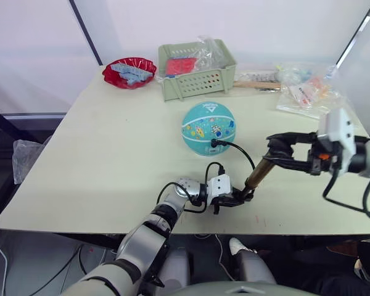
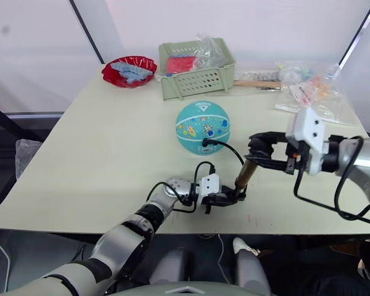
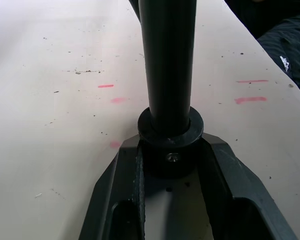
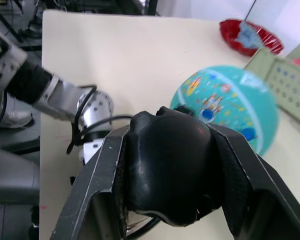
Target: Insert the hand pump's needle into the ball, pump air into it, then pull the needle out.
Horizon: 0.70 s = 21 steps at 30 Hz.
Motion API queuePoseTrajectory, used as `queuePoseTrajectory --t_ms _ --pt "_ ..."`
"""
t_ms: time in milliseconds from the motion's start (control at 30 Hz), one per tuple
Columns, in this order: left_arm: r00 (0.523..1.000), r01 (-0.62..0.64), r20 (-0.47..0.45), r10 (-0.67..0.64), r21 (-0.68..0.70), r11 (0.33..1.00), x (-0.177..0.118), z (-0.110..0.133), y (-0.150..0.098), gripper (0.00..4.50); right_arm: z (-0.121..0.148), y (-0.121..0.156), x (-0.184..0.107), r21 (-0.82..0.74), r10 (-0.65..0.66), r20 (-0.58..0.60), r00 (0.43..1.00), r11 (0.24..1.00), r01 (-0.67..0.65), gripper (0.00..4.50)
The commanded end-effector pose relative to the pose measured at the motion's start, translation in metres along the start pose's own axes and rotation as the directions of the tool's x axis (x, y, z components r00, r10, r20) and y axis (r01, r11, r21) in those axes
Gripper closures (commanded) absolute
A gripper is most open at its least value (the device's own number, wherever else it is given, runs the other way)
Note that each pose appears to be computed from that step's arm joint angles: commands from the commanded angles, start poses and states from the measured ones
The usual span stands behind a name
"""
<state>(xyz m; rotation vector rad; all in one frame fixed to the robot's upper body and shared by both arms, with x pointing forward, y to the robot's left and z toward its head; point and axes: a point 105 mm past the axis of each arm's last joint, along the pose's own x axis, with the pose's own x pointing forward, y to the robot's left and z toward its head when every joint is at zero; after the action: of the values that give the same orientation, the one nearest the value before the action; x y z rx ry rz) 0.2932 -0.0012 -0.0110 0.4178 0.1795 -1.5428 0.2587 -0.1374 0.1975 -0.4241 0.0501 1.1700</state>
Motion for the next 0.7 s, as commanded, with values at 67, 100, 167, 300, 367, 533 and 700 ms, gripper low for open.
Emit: queuePoseTrajectory --t_ms 67,100,167,300,367,533,700 --pt "0.99 0.055 -0.122 -0.07 -0.122 0.991 -0.005 -0.042 -0.029 3.47 -0.047 0.011 0.016 0.039 0.013 -0.119 0.993 0.999 -0.009 2.56" --pt "0.99 0.055 -0.122 -0.07 -0.122 0.991 -0.005 -0.042 -0.029 3.47 -0.053 0.013 0.019 0.035 0.02 -0.127 0.992 0.999 -0.016 2.56" --pt "0.99 0.053 -0.122 -0.068 -0.122 0.991 -0.006 -0.041 -0.028 3.47 -0.059 0.016 0.024 0.029 0.023 -0.134 0.991 0.999 -0.019 2.56" --pt "0.99 0.048 -0.126 -0.063 -0.122 0.991 -0.007 -0.041 -0.026 3.47 -0.066 0.017 0.026 -0.005 0.029 -0.157 0.987 1.0 -0.03 2.56" --pt "0.99 0.046 -0.128 -0.062 -0.121 0.992 -0.009 -0.042 -0.025 3.47 -0.056 0.014 0.026 -0.017 0.021 -0.122 0.992 1.0 -0.023 2.56" --pt "0.989 0.043 -0.133 -0.059 -0.12 0.992 -0.01 -0.042 -0.024 3.47 -0.016 0.0 0.014 -0.075 0.012 -0.039 0.999 0.997 -0.015 2.56" --pt "0.99 0.041 -0.132 -0.057 -0.122 0.992 -0.009 -0.041 -0.023 3.47 0.027 -0.011 -0.004 -0.097 0.016 0.028 0.999 0.995 -0.013 2.56"
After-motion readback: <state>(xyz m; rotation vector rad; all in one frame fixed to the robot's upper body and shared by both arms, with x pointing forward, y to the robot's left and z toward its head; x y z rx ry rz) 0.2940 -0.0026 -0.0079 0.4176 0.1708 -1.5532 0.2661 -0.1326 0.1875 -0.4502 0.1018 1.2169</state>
